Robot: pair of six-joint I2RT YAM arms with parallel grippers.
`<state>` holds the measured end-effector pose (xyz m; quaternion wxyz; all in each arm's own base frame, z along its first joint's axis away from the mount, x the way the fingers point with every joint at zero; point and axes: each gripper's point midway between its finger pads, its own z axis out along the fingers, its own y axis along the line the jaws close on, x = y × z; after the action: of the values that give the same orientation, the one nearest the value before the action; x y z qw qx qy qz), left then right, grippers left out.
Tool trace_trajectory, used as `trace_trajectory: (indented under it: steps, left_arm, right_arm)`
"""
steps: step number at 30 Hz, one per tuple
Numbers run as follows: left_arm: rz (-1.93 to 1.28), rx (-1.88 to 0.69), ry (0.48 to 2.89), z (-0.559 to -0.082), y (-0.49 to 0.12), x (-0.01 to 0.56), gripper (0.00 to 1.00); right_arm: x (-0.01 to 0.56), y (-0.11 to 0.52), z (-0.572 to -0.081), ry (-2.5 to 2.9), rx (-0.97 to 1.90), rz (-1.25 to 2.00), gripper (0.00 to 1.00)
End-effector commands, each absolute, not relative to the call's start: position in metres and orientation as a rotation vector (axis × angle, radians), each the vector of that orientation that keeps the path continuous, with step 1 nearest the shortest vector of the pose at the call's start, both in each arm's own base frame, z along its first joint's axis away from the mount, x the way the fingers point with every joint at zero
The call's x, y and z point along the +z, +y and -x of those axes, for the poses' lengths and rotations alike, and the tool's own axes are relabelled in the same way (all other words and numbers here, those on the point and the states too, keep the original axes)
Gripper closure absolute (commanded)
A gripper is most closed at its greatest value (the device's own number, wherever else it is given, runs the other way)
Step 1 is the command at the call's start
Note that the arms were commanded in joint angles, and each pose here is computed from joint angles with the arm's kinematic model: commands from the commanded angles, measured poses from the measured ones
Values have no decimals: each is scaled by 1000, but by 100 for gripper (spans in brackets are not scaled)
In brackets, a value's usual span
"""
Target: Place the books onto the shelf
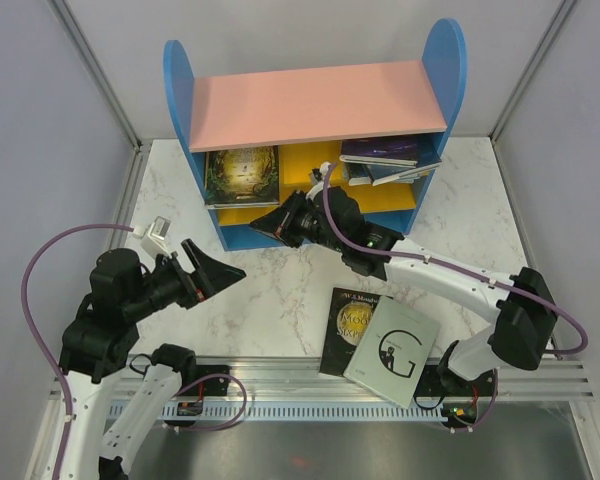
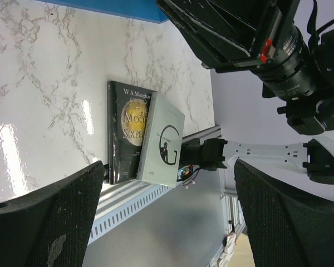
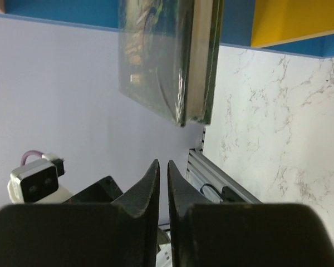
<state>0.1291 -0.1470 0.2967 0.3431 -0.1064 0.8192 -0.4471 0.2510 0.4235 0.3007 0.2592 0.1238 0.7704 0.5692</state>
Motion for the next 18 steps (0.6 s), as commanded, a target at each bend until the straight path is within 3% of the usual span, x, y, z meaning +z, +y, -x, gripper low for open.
trace_trajectory:
  steps: [1,18]
  left_arm:
    - [183,-1145,2108,-122,-146,307,2]
    - [131,-1107,2139,-120,-144,307,2]
  right_arm:
    - [325,431,-266,2010,1550,-342,88]
    - [315,470,-312,2015,1558,-357,91]
